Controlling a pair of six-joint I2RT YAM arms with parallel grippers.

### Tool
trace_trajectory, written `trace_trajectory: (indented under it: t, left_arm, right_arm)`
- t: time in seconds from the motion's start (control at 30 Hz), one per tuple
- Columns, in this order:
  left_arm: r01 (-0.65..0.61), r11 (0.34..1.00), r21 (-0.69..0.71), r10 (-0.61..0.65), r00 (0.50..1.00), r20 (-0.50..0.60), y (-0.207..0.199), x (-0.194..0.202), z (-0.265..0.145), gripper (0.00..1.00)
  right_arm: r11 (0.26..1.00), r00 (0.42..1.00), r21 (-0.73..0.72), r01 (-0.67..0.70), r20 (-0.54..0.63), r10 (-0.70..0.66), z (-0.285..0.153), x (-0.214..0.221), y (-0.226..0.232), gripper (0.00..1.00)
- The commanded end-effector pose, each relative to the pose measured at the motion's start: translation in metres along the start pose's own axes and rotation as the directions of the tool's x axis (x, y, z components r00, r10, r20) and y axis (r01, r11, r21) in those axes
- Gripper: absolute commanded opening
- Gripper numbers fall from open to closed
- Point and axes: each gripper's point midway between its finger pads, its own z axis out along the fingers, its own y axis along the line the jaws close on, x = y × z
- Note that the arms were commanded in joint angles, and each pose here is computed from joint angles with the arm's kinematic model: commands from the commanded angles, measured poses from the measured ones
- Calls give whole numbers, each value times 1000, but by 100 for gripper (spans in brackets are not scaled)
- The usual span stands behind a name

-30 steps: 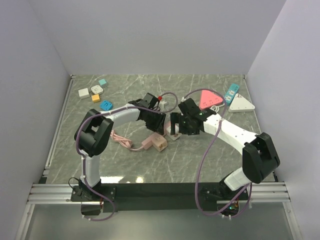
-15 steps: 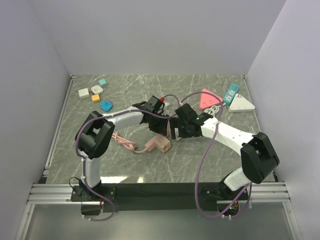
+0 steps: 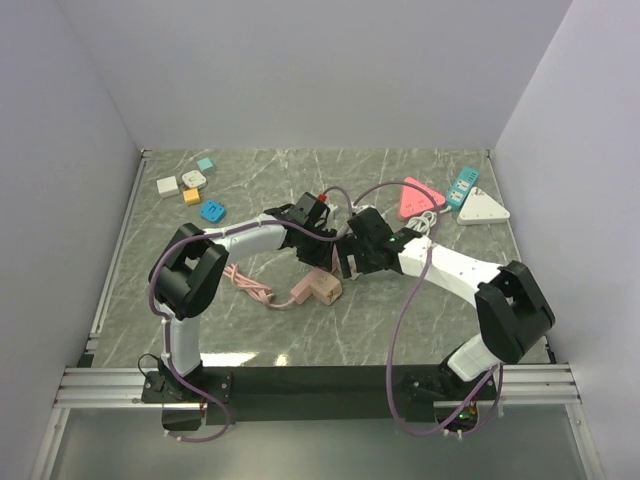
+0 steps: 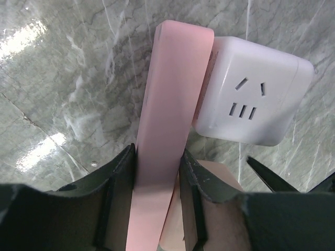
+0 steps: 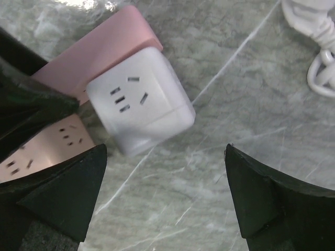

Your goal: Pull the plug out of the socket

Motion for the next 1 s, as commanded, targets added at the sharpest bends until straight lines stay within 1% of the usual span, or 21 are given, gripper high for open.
trace_trajectory:
  t: [0.0,0.07,0.17,0.3,0.33,0.4,0.43,0.47,0.57,0.7,0.73,0.77,0.83,0.9,0.97]
  left_arm:
    - [-23,998,-59,20,998,-61,12,20,-1,0]
    - [-36,999,-40,33,997,-69,9,21,-1,0]
    - [-52,998,-25,50,995,-90,8,23,0,0]
    - [-67,998,3,66,991,-114,5,29,1,0]
    - [-71,997,8,71,991,-115,4,29,1,0]
    - [-72,997,34,76,989,-126,1,32,1,0]
    - [-79,996,47,84,988,-131,0,34,1,0]
    - [-80,995,60,88,987,-134,-2,35,0,0]
    - [-95,992,81,106,983,-152,-3,41,0,0]
    - [-102,988,115,123,975,-185,-5,49,1,0]
    - [-103,985,137,128,974,-188,-7,50,2,0]
    - [-99,984,151,128,972,-195,-8,53,2,0]
    - [-91,983,157,122,972,-201,-8,55,2,0]
    - [-85,987,135,113,971,-212,-3,55,4,0]
    - [-74,996,57,84,974,-212,10,53,6,0]
  right_arm:
    - [991,989,-1,135,67,-135,6,-24,10,100]
    - [985,984,15,172,46,-172,16,-23,8,100]
    - [983,982,15,182,37,-183,26,-27,12,100]
    - [978,977,-47,205,61,-202,33,-36,30,99]
    - [977,977,-47,210,48,-208,38,-33,30,98]
    - [975,977,-67,210,44,-207,42,-37,36,92]
    - [972,977,-100,212,33,-210,45,-34,43,89]
    - [970,977,-121,211,51,-206,46,-38,47,80]
    - [958,977,-188,215,43,-211,51,-36,61,71]
    - [951,980,-239,198,35,-196,58,-35,72,74]
    - [951,981,-241,193,37,-189,59,-34,72,77]
    - [952,982,-240,188,37,-184,61,-33,72,83]
    - [956,984,-233,177,32,-174,63,-33,70,85]
    - [963,989,-226,146,22,-145,62,-34,66,88]
    - [966,995,-237,99,30,-95,53,-34,64,89]
